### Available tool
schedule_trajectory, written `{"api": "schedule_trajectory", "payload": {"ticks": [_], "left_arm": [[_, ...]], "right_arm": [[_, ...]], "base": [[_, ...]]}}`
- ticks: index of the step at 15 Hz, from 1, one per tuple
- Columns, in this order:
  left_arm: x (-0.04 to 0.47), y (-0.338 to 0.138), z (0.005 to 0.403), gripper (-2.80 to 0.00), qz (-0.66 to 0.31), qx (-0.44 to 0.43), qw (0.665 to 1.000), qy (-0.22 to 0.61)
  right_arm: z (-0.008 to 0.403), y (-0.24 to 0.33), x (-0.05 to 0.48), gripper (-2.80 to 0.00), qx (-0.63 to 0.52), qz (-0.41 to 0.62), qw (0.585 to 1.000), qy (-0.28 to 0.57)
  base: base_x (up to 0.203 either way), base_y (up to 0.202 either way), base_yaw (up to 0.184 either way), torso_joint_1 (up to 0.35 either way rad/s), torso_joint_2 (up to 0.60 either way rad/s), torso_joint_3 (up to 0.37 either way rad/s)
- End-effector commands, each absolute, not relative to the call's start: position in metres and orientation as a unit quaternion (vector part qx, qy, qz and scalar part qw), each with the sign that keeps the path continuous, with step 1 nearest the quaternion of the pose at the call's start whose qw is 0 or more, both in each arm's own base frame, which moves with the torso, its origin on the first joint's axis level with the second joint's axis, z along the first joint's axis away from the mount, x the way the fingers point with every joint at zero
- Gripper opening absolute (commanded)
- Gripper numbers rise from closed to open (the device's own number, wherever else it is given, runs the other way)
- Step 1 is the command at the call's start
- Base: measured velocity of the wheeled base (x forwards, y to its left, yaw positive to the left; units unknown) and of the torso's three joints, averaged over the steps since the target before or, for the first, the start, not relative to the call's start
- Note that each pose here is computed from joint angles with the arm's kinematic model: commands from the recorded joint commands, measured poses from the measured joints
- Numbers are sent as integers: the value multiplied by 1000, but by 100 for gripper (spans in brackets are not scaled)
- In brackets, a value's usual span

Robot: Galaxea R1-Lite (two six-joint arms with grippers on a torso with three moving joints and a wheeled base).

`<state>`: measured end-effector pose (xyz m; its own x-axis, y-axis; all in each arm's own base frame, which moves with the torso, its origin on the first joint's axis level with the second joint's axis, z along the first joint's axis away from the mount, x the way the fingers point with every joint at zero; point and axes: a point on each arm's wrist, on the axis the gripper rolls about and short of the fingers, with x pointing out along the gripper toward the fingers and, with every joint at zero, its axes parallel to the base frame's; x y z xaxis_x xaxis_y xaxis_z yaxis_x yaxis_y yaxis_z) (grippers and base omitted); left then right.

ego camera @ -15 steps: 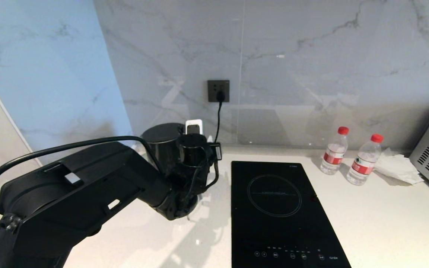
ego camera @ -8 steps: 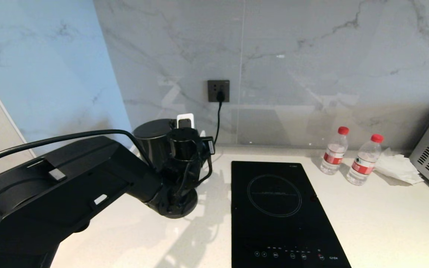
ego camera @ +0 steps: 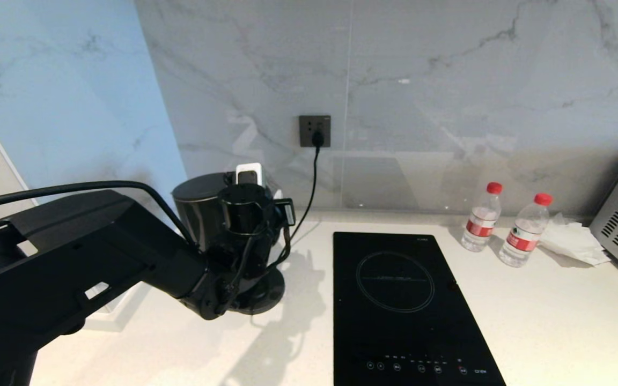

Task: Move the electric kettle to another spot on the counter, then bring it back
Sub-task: Place it by the sink

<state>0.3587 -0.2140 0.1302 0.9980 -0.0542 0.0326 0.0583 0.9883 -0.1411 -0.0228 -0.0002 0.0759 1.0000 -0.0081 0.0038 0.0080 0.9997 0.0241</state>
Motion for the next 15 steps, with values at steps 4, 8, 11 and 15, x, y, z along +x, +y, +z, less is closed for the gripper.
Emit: {"api": "schedule_trajectory", "payload": {"ticks": [4, 8, 11, 15], "left_arm": [[350, -189, 133, -280, -12, -71, 997, -16], [337, -172, 128, -280, -8, -69, 997, -13], [330, -155, 124, -280, 0, -68, 998, -11], [316, -141, 110, -280, 0, -66, 998, -10]], "right_arm": [[76, 0, -23, -280, 12, -4, 1000, -3], [76, 0, -23, -280, 12, -4, 1000, -3], [76, 0, -23, -280, 12, -4, 1000, -3], [76, 0, -23, -280, 12, -4, 1000, -3]], "base": [[0, 0, 0, 0, 0, 0], [0, 0, 0, 0, 0, 0], [0, 0, 0, 0, 0, 0], [0, 0, 0, 0, 0, 0]]}}
